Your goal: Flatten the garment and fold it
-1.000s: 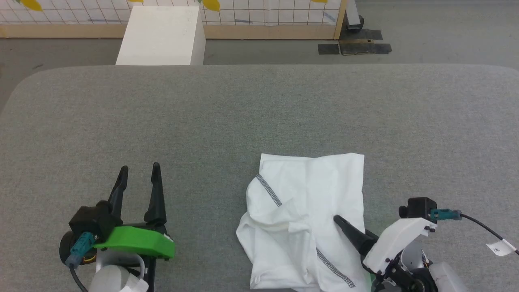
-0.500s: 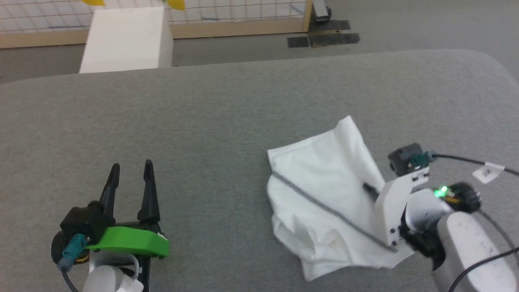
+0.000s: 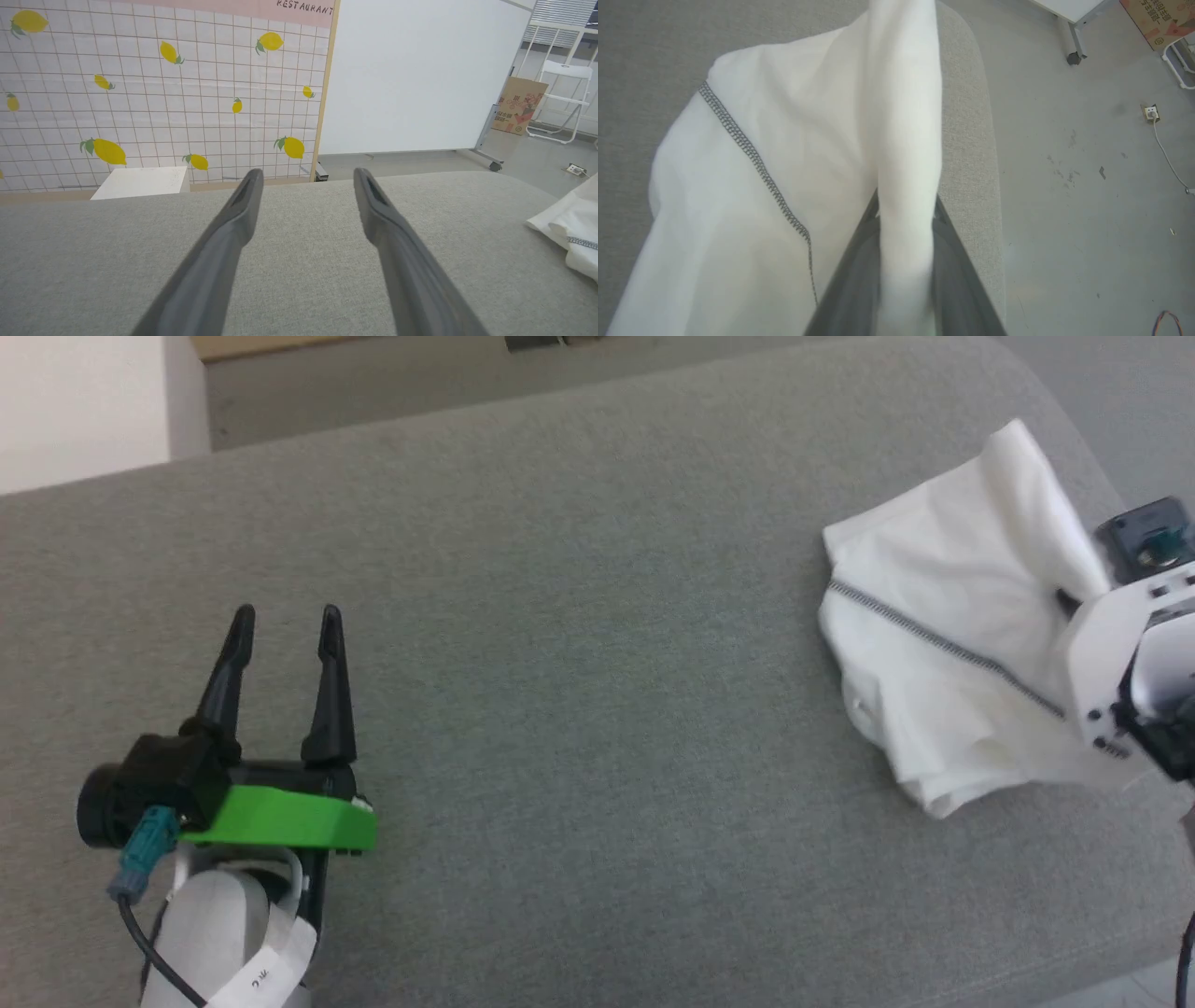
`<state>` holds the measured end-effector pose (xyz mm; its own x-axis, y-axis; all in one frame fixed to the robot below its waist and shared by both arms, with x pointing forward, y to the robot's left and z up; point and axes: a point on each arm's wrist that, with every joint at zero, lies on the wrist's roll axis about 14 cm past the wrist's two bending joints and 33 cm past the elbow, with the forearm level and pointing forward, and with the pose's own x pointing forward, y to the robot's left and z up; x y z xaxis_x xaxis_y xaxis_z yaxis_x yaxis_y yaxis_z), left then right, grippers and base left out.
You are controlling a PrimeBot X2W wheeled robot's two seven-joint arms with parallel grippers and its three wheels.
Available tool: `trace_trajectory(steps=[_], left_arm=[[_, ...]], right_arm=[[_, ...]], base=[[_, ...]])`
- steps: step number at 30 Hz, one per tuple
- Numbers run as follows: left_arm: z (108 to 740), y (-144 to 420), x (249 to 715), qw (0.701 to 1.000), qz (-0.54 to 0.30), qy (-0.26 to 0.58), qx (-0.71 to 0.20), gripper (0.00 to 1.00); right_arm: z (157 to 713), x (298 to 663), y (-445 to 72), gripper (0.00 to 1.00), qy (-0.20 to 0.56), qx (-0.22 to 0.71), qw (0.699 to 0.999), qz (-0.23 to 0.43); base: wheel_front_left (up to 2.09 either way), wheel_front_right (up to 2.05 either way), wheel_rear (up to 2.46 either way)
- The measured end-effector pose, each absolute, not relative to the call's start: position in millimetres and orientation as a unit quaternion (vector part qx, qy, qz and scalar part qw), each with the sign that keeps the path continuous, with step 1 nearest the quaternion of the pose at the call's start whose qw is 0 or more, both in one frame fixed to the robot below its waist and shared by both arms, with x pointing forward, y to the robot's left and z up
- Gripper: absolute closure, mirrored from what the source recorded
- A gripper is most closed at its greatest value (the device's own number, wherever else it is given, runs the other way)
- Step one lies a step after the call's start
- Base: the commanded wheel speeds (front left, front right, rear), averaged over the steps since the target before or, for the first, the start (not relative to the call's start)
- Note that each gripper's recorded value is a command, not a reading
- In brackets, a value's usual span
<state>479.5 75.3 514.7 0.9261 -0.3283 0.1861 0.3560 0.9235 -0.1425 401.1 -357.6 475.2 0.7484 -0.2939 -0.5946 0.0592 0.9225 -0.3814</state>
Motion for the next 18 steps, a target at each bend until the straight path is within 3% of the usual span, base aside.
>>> trace_trajectory(steps=[9, 17, 18], left_arm=[[483.2, 44.3, 512.5, 0.969, -0.225, -0.058, -0.084, 0.00], [448.4, 38.3, 523.5, 0.967, -0.237, -0.022, -0.085, 0.00], [446.2, 40.3, 523.6, 0.968, -0.235, -0.020, -0.084, 0.00]], right_arm=[[475.0, 406.8, -437.0, 1.00, 0.342, -0.216, 0.895, -0.187], [456.7, 418.3, -465.4, 1.00, 0.346, -0.237, 0.882, -0.218], [456.1, 421.4, -466.0, 0.80, 0.342, -0.239, 0.882, -0.218]], base=[[0.00, 0.00, 0.00], [0.00, 0.00, 0.00], [0.00, 0.00, 0.00]])
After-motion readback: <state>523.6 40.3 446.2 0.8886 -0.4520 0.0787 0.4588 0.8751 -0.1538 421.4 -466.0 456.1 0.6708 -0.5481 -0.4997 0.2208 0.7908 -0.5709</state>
